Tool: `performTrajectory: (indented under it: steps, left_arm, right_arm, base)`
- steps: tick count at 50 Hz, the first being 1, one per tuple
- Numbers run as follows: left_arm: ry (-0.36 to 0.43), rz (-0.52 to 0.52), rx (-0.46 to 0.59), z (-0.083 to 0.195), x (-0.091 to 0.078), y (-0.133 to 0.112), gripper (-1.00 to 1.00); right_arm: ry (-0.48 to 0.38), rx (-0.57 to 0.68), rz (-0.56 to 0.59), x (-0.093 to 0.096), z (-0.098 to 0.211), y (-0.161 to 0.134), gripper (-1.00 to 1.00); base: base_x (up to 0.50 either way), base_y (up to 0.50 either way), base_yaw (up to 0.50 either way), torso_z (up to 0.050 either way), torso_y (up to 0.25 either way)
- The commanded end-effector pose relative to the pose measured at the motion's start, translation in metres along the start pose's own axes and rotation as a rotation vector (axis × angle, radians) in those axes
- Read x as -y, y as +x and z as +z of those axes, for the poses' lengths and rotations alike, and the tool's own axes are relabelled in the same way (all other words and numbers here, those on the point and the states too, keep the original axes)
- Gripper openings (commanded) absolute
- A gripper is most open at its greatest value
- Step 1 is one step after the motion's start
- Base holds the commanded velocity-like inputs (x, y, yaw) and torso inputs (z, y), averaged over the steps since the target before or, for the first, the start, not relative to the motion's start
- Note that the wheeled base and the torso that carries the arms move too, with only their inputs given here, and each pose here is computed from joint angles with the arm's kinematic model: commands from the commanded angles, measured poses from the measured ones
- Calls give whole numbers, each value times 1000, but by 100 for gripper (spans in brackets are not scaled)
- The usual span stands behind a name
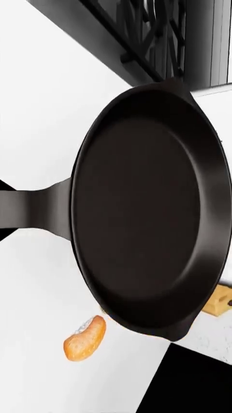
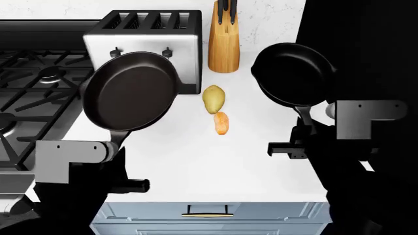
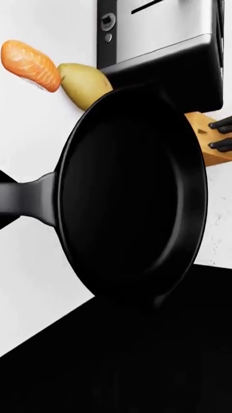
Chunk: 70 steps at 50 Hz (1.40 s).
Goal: Place both pans onto different burners. Then place the potato and the sushi on different pans.
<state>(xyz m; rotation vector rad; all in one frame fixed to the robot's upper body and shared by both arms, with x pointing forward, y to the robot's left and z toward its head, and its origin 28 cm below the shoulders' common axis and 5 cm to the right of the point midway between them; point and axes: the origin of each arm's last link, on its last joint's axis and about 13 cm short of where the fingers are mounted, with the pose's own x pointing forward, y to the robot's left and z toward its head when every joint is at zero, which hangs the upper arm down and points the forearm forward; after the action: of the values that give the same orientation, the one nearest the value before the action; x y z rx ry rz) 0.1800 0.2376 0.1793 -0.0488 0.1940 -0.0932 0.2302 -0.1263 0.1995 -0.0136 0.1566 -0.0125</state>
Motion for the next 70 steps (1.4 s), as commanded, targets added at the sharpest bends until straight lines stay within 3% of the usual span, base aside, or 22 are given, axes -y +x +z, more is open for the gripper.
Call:
performTrajectory:
  steps: [1, 14, 70]
  left_arm:
    - [-4, 16, 64, 8, -2, -8, -100]
    - [-6, 23, 78, 9, -4, -8, -100]
    - [-18, 19, 83, 11, -5, 2, -100]
  right_arm:
    - [-7, 86, -10, 5, 9, -2, -100]
    - [-34, 102, 5, 3, 8, -4, -100]
    - [-40, 103, 12, 3, 6, -4, -100]
  base:
    - [0, 0, 0, 0, 0]
    - [0, 170, 0, 1, 2]
    - [0, 423, 0, 1, 2]
